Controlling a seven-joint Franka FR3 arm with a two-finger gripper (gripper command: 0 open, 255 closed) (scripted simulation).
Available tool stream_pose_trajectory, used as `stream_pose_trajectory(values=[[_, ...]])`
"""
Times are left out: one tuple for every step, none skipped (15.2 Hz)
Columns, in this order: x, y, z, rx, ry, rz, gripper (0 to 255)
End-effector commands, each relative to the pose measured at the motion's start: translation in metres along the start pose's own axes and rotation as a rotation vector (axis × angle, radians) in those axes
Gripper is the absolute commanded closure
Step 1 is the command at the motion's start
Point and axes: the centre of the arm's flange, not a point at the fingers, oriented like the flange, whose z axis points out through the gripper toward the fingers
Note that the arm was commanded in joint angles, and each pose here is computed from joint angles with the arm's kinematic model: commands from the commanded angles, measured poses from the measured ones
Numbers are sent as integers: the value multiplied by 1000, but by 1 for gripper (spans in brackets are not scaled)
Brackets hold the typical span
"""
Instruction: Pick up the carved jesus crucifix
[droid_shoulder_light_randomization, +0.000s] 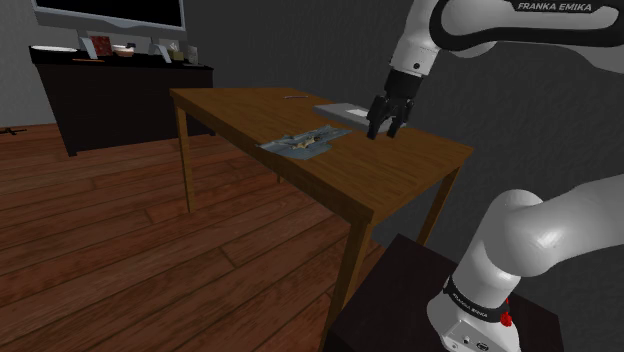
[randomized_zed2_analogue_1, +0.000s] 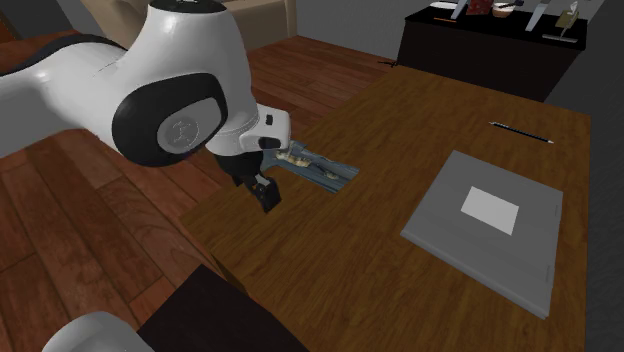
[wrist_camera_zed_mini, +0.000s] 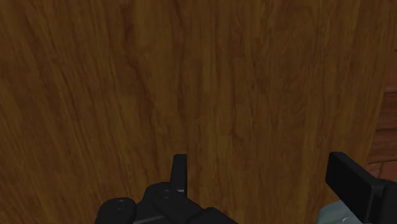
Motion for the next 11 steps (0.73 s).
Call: stream_pose_trajectory(values=[[0,0,0,0,0,0,0],[-1,-1,7,51,50,84,0],[-2,-3,15,101,99,169,0],[-2,-6,22,152,149,253,0],[-2,-8,29,203,199,337,0],[-1,-11,36,253,249,421,0],[0,-15,43,304,298,506,0],[2,-18,50,355,348,590,0],[5,-22,56,405,398,674,0],[8,-25,62,456,448,759,0],[12,-29,68,507,497,843,0]])
